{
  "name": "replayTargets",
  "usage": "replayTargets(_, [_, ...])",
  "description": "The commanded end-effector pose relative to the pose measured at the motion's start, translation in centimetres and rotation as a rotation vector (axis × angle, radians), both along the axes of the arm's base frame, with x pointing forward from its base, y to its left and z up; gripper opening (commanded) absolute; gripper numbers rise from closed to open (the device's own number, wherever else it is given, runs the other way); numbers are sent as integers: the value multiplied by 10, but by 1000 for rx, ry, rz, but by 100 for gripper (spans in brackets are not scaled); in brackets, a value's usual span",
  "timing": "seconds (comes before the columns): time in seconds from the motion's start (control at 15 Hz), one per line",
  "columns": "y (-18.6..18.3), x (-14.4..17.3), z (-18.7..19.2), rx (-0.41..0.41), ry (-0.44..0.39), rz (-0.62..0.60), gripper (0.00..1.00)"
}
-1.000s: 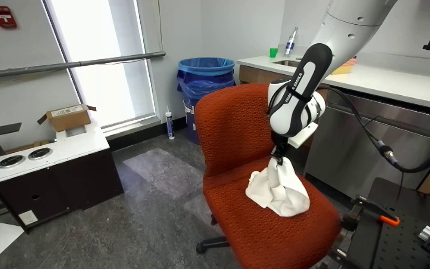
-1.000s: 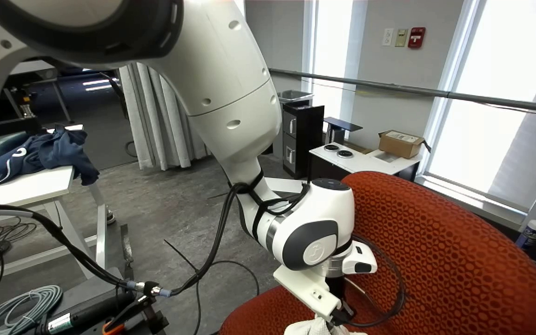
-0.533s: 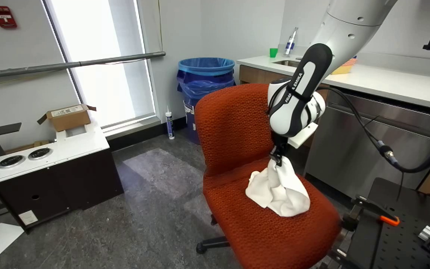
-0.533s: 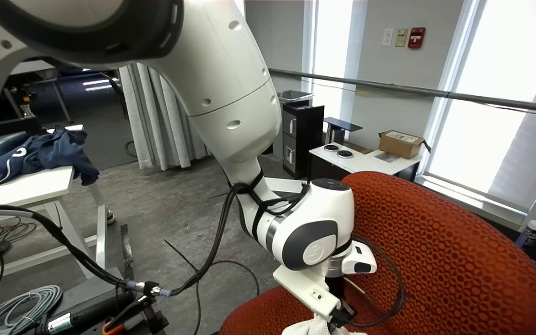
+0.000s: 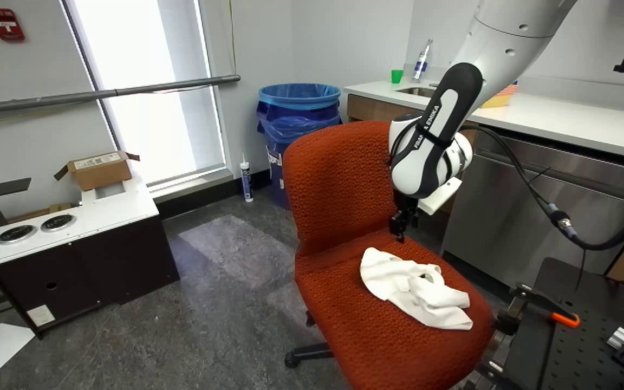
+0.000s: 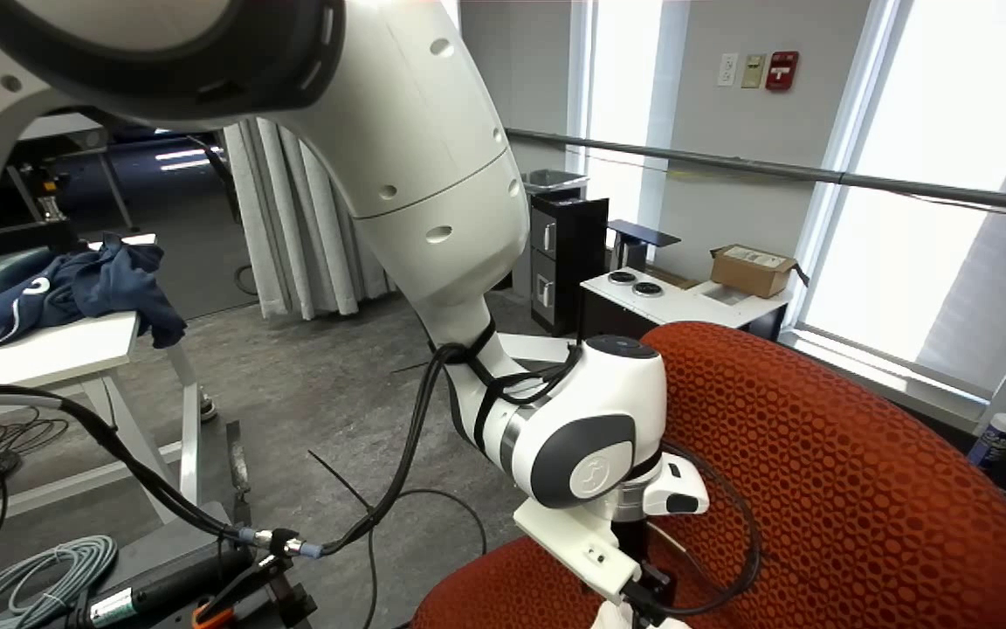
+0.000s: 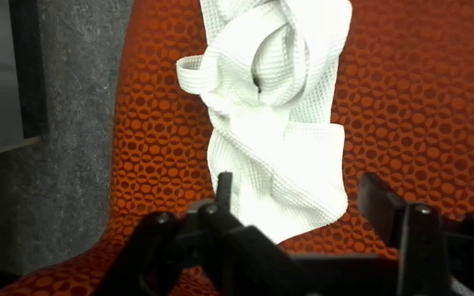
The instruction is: Put the white towel on the seat of the chair
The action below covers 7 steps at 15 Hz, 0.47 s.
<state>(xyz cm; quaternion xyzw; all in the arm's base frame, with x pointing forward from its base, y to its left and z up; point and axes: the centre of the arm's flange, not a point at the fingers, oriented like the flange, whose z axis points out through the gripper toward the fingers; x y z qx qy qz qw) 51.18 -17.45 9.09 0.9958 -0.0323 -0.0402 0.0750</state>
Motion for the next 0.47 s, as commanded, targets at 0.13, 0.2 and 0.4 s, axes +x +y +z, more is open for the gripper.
replayTargets(0.13, [-13, -3, 9, 5, -16, -20, 100])
replayTargets(0.2, [-15, -3, 11, -4, -26, -37, 100])
replayTargets(0.4, [-13, -2, 5, -4, -8, -24, 100])
